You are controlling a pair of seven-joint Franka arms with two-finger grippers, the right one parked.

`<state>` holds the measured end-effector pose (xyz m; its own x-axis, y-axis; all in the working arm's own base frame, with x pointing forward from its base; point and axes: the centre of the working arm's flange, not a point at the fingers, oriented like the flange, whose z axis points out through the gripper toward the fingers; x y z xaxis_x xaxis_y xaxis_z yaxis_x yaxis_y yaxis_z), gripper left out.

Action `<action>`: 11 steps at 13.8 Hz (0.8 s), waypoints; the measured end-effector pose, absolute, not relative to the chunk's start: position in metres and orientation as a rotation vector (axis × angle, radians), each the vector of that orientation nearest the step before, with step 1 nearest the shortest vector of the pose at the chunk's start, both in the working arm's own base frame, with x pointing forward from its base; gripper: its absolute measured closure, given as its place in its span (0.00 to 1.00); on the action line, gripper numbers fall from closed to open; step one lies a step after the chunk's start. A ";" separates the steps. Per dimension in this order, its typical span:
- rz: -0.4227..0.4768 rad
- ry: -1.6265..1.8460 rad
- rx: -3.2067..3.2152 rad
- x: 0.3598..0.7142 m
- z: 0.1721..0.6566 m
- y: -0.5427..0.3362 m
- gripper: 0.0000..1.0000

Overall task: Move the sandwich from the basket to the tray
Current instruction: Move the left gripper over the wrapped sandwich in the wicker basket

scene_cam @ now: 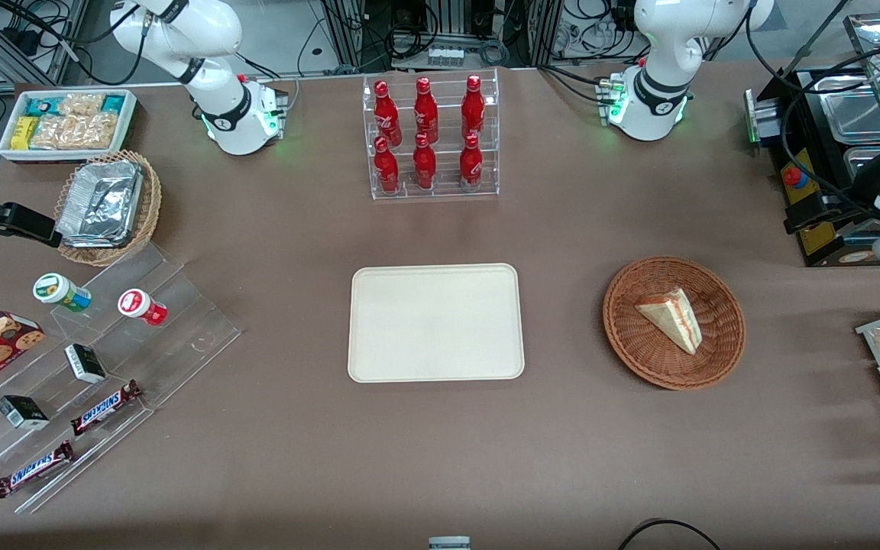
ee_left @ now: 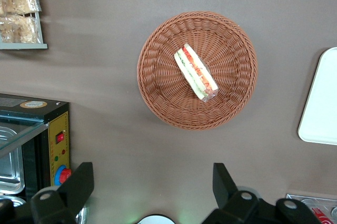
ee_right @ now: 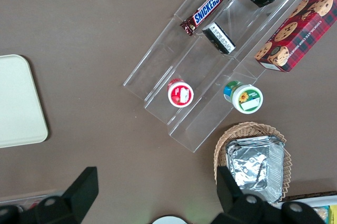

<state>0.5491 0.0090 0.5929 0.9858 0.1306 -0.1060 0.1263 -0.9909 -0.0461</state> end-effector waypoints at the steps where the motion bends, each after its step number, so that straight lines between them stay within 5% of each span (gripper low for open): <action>1: 0.169 -0.200 -3.091 0.549 0.593 0.009 0.00; 6: 0.196 -0.197 -3.089 0.550 0.579 0.008 0.00; 11: 0.170 -0.459 -3.051 0.557 0.504 -0.006 0.00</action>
